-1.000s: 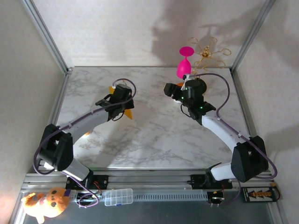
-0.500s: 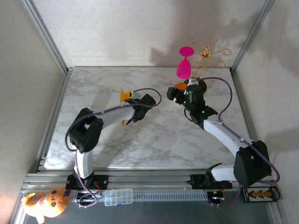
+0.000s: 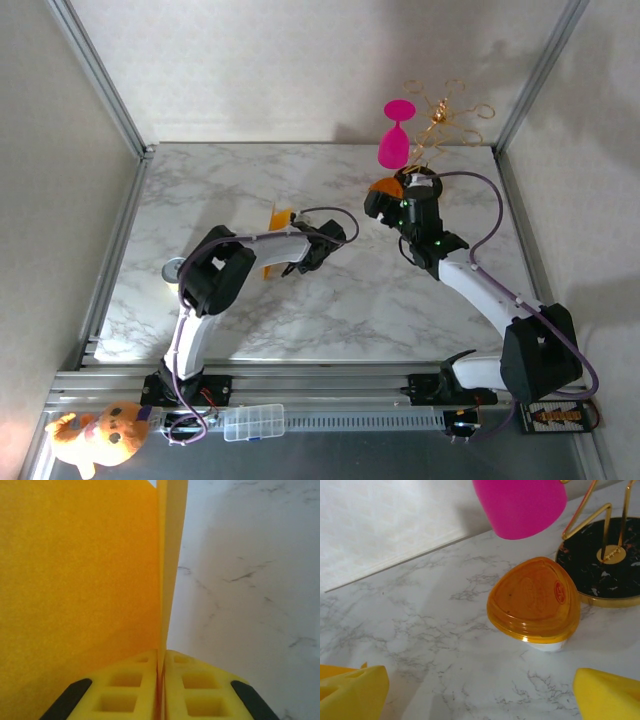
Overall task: Fold a paper plane with a square sheet of paper (pick it up from the middle)
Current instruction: Turn over the paper at the center of the table.
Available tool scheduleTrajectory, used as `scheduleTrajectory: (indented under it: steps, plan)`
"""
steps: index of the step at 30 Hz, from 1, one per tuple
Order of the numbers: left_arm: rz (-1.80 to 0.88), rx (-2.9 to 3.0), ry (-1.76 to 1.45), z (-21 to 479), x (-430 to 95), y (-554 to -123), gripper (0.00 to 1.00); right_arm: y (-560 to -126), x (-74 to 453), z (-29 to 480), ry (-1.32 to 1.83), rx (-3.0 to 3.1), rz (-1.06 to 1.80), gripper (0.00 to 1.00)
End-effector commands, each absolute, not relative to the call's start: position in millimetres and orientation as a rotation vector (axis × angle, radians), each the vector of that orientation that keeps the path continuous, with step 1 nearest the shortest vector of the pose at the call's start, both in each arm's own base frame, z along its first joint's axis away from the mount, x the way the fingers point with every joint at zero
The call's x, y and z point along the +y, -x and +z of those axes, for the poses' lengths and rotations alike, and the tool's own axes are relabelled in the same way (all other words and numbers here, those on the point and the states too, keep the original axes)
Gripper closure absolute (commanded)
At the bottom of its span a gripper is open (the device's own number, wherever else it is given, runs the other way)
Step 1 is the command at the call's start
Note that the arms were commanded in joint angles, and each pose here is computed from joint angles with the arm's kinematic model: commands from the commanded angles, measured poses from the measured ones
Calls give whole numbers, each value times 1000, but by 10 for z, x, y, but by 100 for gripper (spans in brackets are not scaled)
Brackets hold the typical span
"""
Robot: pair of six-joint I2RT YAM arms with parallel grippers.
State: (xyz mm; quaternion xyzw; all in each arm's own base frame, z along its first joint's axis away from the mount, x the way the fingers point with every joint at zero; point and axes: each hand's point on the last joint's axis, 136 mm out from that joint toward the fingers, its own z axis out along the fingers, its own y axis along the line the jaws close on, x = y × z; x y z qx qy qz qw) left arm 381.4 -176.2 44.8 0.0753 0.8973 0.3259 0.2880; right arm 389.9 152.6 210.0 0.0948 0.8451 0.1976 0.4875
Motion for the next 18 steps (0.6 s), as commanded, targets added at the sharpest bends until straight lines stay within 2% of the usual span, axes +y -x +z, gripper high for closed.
scheduleTrajectory:
  steps: [1, 9, 18]
  plan:
    - [842, 2401, -136, 402, -1843, -3811, 89, -3934, 1428, 2103, -330, 2067, 502, 6]
    - [652, 2480, -80, 345, -2138, -3781, 79, -3972, 1455, 2000, -354, 2106, 540, 7]
    - [-49, 2579, -3, 743, -3141, -3575, 66, -3967, 1330, 2049, -420, 2074, 541, 6]
